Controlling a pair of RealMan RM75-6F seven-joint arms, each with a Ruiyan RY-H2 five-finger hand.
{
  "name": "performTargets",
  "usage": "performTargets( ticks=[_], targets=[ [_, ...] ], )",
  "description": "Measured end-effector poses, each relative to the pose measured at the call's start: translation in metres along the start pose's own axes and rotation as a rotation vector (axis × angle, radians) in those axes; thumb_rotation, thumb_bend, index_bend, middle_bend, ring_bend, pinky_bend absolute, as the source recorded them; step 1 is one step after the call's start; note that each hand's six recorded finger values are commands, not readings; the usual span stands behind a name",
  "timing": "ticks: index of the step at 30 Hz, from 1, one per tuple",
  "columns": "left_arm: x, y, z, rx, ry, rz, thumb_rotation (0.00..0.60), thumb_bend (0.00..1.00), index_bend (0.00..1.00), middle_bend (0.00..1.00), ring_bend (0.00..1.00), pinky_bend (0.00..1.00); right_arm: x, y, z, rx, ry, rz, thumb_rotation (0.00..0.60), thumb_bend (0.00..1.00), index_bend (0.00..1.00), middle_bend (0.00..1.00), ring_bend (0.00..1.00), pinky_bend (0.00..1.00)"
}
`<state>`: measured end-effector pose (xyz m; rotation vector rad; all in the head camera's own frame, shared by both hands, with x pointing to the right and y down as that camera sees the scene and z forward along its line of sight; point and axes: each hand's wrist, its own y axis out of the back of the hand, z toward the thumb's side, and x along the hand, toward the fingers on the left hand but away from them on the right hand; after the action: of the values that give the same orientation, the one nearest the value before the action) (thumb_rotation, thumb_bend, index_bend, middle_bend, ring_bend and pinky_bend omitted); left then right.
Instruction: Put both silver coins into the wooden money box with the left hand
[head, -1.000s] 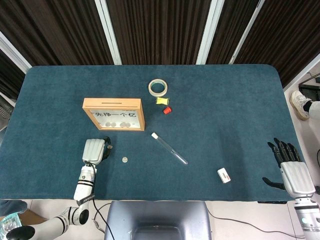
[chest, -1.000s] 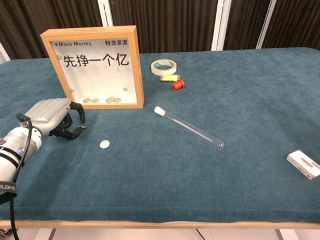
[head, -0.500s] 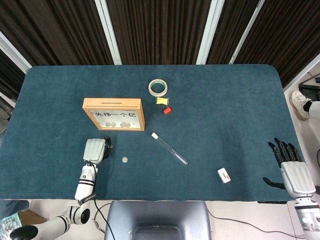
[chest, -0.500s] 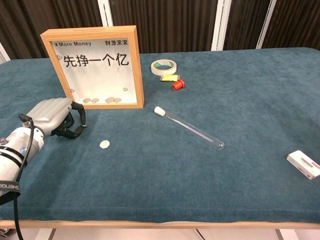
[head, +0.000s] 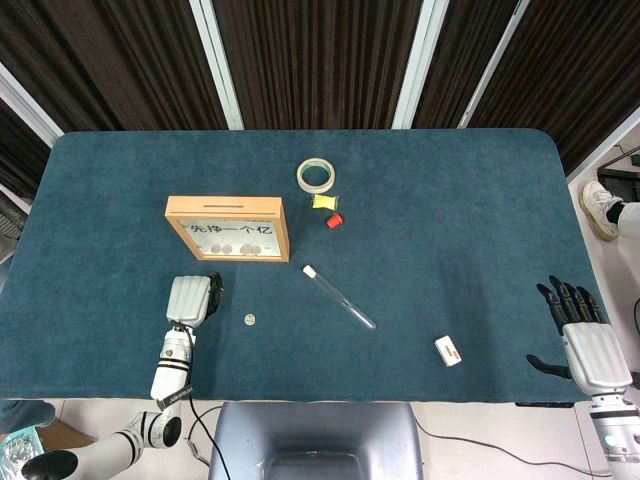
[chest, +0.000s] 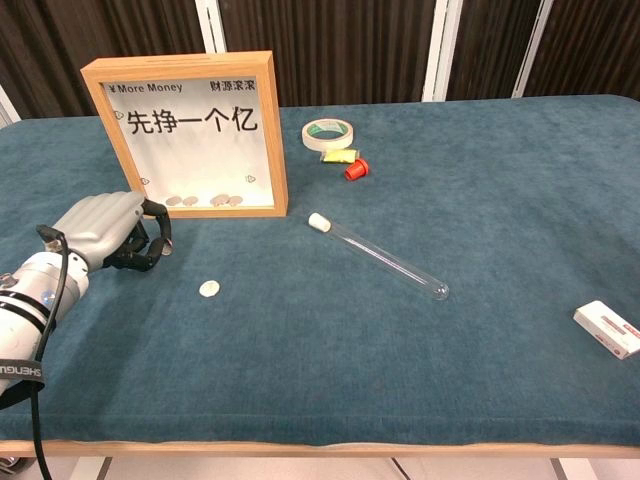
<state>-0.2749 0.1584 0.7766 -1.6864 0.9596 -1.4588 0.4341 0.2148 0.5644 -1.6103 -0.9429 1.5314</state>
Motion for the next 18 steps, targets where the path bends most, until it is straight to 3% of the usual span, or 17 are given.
performTargets(
  ticks=[10,18],
  targets=[
    [-0.001,0.017,-0.004,-0.001,-0.006,0.058,0.6,0.49,0.59,1.0,1.0,1.0,0.0,-0.001,0.001,0.004,0.003,0.005,0.6,0.14,0.0,0.0,0.0,0.0],
    [-0.005,0.08,-0.003,-0.057,-0.014,0.264,0.6,0.49,0.58,1.0,1.0,1.0,0.0,-0.004,0.004,0.01,0.013,0.015,0.6,0.14,0.0,0.0,0.0,0.0]
  ],
)
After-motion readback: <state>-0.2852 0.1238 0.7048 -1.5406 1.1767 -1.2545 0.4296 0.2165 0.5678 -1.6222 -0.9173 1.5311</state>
